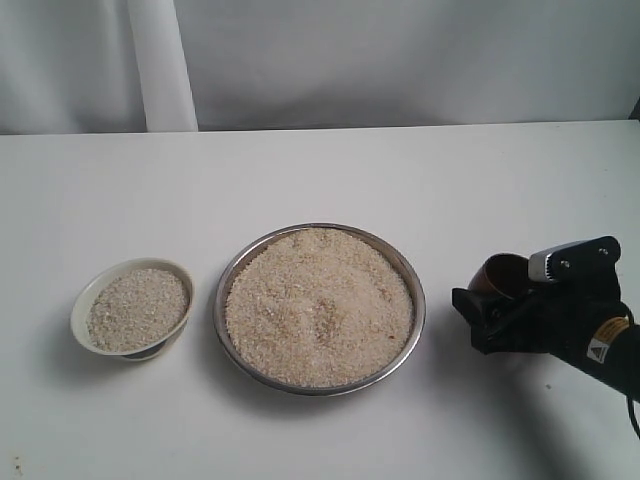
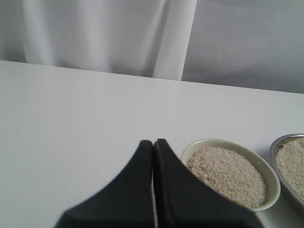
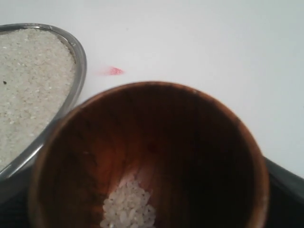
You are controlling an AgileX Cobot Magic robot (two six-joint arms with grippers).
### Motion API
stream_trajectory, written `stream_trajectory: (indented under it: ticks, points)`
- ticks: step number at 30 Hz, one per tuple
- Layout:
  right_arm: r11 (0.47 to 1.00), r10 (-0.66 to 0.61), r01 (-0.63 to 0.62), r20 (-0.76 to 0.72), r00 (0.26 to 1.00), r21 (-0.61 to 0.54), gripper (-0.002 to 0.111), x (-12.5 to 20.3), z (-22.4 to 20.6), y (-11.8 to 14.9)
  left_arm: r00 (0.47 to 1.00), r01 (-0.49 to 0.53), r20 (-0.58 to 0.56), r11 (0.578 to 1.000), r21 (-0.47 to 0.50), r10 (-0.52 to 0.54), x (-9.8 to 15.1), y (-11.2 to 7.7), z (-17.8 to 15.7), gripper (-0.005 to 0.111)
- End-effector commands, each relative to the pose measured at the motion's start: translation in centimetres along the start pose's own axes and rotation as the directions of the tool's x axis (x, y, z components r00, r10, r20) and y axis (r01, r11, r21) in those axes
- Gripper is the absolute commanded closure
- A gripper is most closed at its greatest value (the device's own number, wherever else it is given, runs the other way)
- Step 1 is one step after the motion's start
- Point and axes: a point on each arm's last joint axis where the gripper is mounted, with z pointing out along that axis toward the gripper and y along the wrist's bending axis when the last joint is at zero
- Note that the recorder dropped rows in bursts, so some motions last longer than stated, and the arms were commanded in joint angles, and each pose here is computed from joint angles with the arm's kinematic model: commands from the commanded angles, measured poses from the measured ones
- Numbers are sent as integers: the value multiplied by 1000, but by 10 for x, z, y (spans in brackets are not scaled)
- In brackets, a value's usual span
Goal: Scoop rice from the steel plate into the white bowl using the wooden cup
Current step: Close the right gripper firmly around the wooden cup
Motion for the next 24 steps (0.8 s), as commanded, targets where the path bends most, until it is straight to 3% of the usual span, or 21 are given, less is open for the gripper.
stream_trajectory:
  ticks: [1, 9, 16, 20, 24]
  points:
    - [1000, 1, -1, 44, 999, -15, 66, -4, 0, 1, 1000, 5, 3, 1000, 3, -5, 0, 0, 0, 107]
    - [1000, 1, -1, 9, 1000, -5, 74, -1, 0, 0, 1000, 5, 3, 1000, 3, -5, 0, 0, 0, 107]
    - [997, -82, 82, -19, 996, -2, 103, 1, 0, 0, 1000, 5, 3, 1000, 3, -5, 0, 0, 0, 107]
    - [996, -92, 92, -22, 996, -1, 105, 1, 2, -1, 1000, 5, 3, 1000, 3, -5, 0, 0, 0, 107]
    - [993, -113, 116, -134, 984, 10, 105, 3, 11, -7, 1000, 5, 3, 1000, 3, -5, 0, 0, 0, 107]
